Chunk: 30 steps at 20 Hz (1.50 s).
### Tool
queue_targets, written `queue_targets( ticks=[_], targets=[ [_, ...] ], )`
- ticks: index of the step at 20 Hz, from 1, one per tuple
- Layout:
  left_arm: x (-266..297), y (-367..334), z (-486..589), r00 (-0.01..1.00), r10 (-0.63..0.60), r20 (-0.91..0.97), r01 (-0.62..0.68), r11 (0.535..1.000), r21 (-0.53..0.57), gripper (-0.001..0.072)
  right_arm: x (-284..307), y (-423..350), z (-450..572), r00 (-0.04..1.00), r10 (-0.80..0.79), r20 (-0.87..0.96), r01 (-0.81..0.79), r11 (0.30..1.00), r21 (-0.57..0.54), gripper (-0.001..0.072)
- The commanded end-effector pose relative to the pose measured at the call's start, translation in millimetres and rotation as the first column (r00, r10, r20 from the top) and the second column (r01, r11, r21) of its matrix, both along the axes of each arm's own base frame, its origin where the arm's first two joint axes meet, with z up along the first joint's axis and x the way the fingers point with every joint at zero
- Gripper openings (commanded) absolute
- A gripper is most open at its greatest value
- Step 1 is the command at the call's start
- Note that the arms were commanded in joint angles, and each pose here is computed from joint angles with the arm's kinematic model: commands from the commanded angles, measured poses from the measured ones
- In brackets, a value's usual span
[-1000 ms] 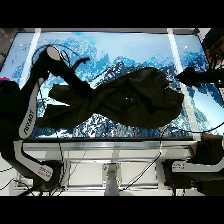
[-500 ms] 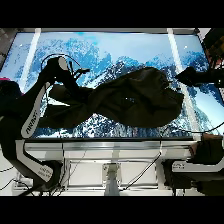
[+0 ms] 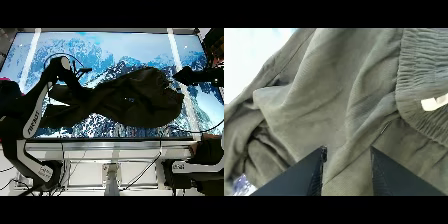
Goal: Fold the clothes and pants, and hang the long-sleeved shirts on hangers.
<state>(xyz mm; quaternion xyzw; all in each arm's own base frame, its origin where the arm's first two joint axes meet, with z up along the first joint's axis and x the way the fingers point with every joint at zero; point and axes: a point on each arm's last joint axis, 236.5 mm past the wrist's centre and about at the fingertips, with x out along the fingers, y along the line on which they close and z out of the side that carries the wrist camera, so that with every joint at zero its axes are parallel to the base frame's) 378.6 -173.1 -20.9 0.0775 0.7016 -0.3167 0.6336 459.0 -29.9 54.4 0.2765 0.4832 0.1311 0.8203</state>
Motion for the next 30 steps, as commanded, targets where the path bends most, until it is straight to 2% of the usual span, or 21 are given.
queue_targets(
  ticks=[1, 3, 6, 8, 9, 11, 13, 16, 19, 21, 22, 23, 24, 25, 26, 30],
  targets=[
    [20.9, 12.2, 64.7, 0.98, -0.005, 0.198, -0.001, 1.0, 0.029, 0.0006, 5.0, -5.4, -2.3, 1.0, -0.014, 0.014, 0.014, 0.999, -0.036, 0.0309],
    [31.4, 23.7, 123.6, 0.93, 0.01, 0.368, -0.035, 0.997, 0.062, 0.0006, 7.7, -7.3, -1.6, 0.999, -0.024, 0.023, 0.025, 0.999, -0.039, 0.0309],
    [48.5, 36.2, 200.6, 0.785, 0.019, 0.619, -0.084, 0.994, 0.076, 0.0006, 9.3, -8.3, -1.0, 0.999, -0.03, 0.029, 0.031, 0.999, -0.04, 0.0309],
    [74.1, 32.5, 230.8, 0.663, 0.035, 0.748, -0.103, 0.994, 0.045, 0.0006, 9.3, -8.1, -0.9, 0.999, -0.033, 0.027, 0.034, 0.999, -0.038, 0.0308],
    [90.5, 26.5, 238.0, 0.61, 0.049, 0.791, -0.103, 0.995, 0.018, 0.0006, 9.6, -8.1, -0.7, 0.999, -0.038, 0.026, 0.038, 0.999, -0.034, 0.0279],
    [136.4, 13.5, 255.6, 0.457, 0.097, 0.884, -0.104, 0.993, -0.056, 0.0005, 11.4, -9.0, 0.1, 0.998, -0.053, 0.027, 0.053, 0.998, -0.028, 0.0023],
    [179.2, 2.0, 273.9, 0.286, 0.146, 0.947, -0.091, 0.988, -0.125, 0.0006, 16.3, -13.0, 1.6, 0.993, -0.12, 0.014, 0.12, 0.993, -0.001, 0.0026],
    [230.8, -0.2, 284.1, 0.067, 0.166, 0.984, -0.079, 0.984, -0.161, 0.0004, 22.4, -18.2, 3.4, 0.984, -0.18, 0.013, 0.18, 0.984, 0.017, 0.0026],
    [270.8, -15.1, 249.8, -0.024, 0.2, 0.979, -0.051, 0.978, -0.201, 0.0006, 25.9, -21.3, 4.6, 0.977, -0.212, 0.014, 0.212, 0.977, 0.027, 0.0027],
    [295.2, -27.4, 222.8, -0.089, 0.308, 0.947, -0.026, 0.95, -0.312, 0.0013, 29.3, -24.4, 6.0, 0.974, -0.225, 0.029, 0.225, 0.974, 0.023, 0.0027],
    [303.2, -31.2, 209.9, -0.114, 0.348, 0.931, -0.02, 0.936, -0.352, 0.0086, 31.9, -26.9, 7.1, 0.971, -0.235, 0.04, 0.235, 0.972, 0.02, 0.0029],
    [309.8, -33.3, 195.7, -0.127, 0.377, 0.917, -0.02, 0.924, -0.382, 0.0266, 34.7, -29.3, 8.4, 0.968, -0.247, 0.051, 0.246, 0.969, 0.018, 0.0062],
    [313.8, -35.1, 181.2, -0.116, 0.406, 0.906, -0.028, 0.911, -0.412, 0.0458, 37.0, -31.7, 9.4, 0.962, -0.269, 0.053, 0.268, 0.963, 0.025, 0.017],
    [315.3, -36.5, 171.9, -0.096, 0.428, 0.899, -0.038, 0.9, -0.433, 0.0496, 39.3, -34.1, 10.5, 0.956, -0.289, 0.055, 0.288, 0.957, 0.032, 0.0307],
    [315.4, -37.1, 170.6, -0.091, 0.441, 0.893, -0.041, 0.894, -0.446, 0.0496, 41.3, -36.1, 11.5, 0.951, -0.303, 0.06, 0.302, 0.953, 0.035, 0.0349],
    [302.8, -34.4, 224.6, -0.156, 0.475, 0.866, -0.006, 0.876, -0.482, 0.0483, 49.8, -45.7, 16.0, 0.936, -0.337, 0.102, 0.336, 0.941, 0.026, 0.0349]
  ],
)
